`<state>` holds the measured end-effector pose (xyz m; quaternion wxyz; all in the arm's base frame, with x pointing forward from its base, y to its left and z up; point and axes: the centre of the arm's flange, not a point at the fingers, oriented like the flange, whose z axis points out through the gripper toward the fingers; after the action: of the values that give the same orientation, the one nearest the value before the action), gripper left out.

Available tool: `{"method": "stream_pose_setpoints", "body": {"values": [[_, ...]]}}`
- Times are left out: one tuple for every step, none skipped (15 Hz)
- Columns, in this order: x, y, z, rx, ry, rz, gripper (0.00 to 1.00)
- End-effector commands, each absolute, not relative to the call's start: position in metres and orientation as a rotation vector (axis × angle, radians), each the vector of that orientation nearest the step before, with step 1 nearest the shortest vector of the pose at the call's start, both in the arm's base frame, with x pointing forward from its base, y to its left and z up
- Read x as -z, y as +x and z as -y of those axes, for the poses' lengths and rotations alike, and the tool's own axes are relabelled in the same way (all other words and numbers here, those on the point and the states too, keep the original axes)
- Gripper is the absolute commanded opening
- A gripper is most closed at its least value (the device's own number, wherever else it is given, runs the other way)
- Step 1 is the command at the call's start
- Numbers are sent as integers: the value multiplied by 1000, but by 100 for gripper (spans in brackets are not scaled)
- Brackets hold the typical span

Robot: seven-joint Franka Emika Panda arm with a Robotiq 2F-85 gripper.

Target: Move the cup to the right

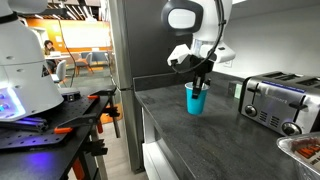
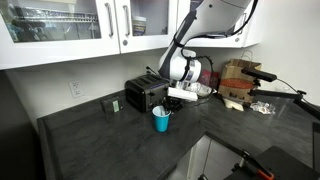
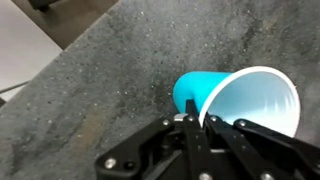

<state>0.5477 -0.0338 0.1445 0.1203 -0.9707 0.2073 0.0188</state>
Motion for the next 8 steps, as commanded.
{"method": "stream_pose_setpoints", "body": {"values": [[-151, 519, 46, -51, -2850, -571, 1], [-150, 515, 51, -59, -2844, -576, 1], [-147, 510, 57, -68, -2844, -589, 1], [-146, 506, 63, -72, -2831, -598, 1], [-145, 502, 68, -74, -2827, -608, 1], [-145, 499, 74, -64, -2833, -599, 1], [-143, 495, 80, -63, -2848, -583, 1], [-140, 493, 85, -55, -2862, -567, 1]]}}
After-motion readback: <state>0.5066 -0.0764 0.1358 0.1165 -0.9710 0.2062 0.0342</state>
